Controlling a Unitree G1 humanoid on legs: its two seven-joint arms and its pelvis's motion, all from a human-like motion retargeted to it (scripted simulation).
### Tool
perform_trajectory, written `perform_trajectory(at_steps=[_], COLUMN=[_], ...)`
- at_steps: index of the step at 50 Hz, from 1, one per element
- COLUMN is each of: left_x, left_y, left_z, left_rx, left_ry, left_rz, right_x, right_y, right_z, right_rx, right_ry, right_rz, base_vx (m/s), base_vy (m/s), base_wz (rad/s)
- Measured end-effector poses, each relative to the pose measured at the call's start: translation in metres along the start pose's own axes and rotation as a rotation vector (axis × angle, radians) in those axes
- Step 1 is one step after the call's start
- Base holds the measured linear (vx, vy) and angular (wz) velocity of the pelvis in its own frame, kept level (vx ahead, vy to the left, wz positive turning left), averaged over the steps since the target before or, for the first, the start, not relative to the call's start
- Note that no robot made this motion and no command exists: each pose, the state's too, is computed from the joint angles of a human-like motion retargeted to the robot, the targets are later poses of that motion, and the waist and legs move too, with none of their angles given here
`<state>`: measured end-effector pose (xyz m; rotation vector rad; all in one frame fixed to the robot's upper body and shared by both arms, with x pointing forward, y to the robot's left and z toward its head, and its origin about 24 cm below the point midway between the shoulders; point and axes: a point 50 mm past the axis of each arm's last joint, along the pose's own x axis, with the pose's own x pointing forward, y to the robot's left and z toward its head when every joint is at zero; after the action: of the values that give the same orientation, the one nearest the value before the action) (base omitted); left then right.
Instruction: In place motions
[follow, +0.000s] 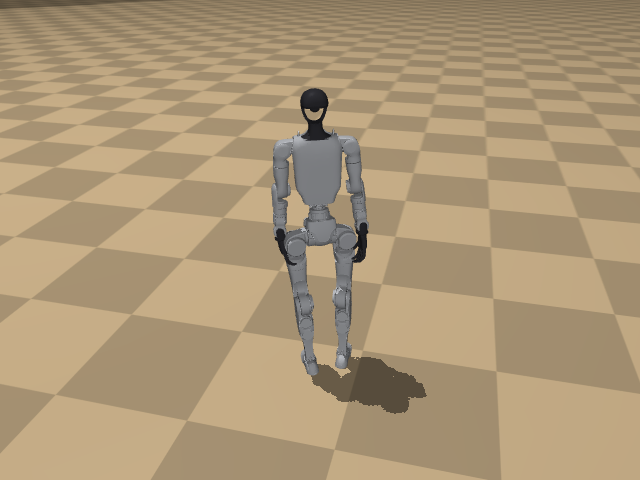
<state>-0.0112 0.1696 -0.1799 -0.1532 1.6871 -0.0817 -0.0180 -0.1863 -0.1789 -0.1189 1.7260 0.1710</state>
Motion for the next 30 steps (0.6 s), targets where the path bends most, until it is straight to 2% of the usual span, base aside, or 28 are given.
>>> perform_trajectory(at_steps=[17,30], left_x=[-0.001,0.001], left_y=[0.003,0.000], left_z=[0.012,-0.009], left_rx=[0.095,0.023], left_ry=[-0.036,0.026], left_rz=[0.073,0.040], right_x=[-0.002,0.000], right_y=[-0.009,-0.004], right_z=[0.004,-0.020], right_rx=[-0.043,0.033], right_ry=[-0.001,0.064], right_rz=[0.000,0.014], base_vx=[-0.09,0.17], base_vy=[0.04,-0.04], base_wz=[0.31,-0.17])
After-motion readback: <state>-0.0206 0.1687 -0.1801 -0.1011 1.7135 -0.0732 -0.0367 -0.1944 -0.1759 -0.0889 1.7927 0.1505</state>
